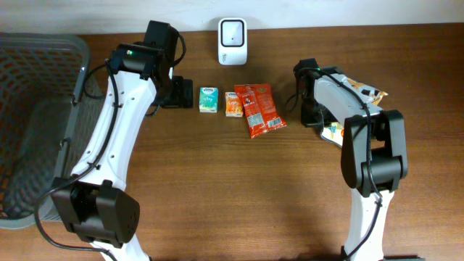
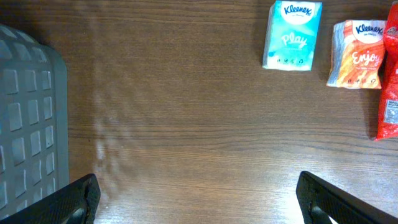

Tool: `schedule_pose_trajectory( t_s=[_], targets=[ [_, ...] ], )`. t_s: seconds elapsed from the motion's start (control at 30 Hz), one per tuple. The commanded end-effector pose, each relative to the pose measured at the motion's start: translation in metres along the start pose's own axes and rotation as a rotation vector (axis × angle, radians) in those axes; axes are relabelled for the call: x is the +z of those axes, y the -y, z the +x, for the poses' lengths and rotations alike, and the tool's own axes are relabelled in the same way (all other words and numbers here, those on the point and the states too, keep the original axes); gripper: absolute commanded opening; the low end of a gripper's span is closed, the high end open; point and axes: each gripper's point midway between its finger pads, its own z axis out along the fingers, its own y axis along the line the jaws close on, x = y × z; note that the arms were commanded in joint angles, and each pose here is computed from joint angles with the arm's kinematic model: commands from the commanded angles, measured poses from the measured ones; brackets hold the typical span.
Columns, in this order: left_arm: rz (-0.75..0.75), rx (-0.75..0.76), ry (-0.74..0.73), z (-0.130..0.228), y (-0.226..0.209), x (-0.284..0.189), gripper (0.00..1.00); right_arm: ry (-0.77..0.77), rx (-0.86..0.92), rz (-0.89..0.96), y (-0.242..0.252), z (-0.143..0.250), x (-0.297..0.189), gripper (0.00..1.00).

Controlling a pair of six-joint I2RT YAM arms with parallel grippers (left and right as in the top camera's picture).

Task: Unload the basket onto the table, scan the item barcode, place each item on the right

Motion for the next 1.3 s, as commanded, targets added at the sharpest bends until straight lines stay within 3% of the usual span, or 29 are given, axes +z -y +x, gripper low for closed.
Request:
schedule_pose_trajectory(
  t_s=[0.0, 0.1, 0.17, 0.3, 0.37, 0.5, 0.63, 0.73, 0.83, 0.87, 0.9, 1.07, 1.27],
  targets=[
    [0.001, -0.019, -0.002, 0.000, -0.002, 0.001, 0.99, -0.115, -0.032, -0.163, -0.028, 0.011, 0.001, 0.04],
    [0.001, -0.019, -0.002, 0.000, -0.002, 0.001, 0.99, -0.087, -0.134, -0.437, -0.059, -0.006, -0.056, 0.04],
    [0.001, -0.019, -0.002, 0.000, -0.002, 0.001, 0.99, -0.023, -0.219, -0.733, -0.084, -0.019, -0.129, 0.04],
    [0.001, -0.019, -0.002, 0.000, -0.002, 0.001, 0.99, 0.099, -0.285, -1.060, -0.095, -0.030, -0.230, 0.04],
    [0.001, -0.019, -0.002, 0.000, -0.002, 0.001, 0.99, 0.105, -0.275, -1.221, -0.092, -0.032, -0.256, 0.04],
    [0.000, -0.021, -0.003, -0.001, -0.003, 0.001, 0.99, 0.047, -0.126, -1.375, -0.051, -0.046, -0.237, 0.04],
    [0.001, -0.019, -0.003, 0.000, -0.002, 0.001, 0.99, -0.063, 0.098, -1.571, -0.016, -0.048, -0.176, 0.04],
    [0.001, -0.019, -0.002, 0.000, -0.002, 0.001, 0.99, -0.141, 0.270, -1.478, 0.016, -0.032, -0.102, 0.04],
    [0.001, -0.019, -0.003, 0.000, -0.002, 0.001, 0.99, -0.189, 0.402, -1.129, 0.082, -0.018, -0.047, 0.04],
    [0.001, -0.019, -0.002, 0.000, -0.002, 0.001, 0.99, -0.183, 0.417, -1.053, 0.099, -0.015, -0.041, 0.10],
    [0.001, -0.019, -0.002, 0.000, -0.002, 0.001, 0.99, -0.177, 0.426, -1.006, 0.111, -0.013, -0.039, 0.25],
    [0.001, -0.019, -0.002, 0.000, -0.002, 0.001, 0.99, -0.148, 0.421, -0.707, 0.169, -0.012, -0.056, 0.43],
    [0.001, -0.019, -0.002, 0.000, -0.002, 0.001, 0.99, -0.033, 0.275, -0.609, 0.136, -0.043, -0.079, 0.45]
  ],
)
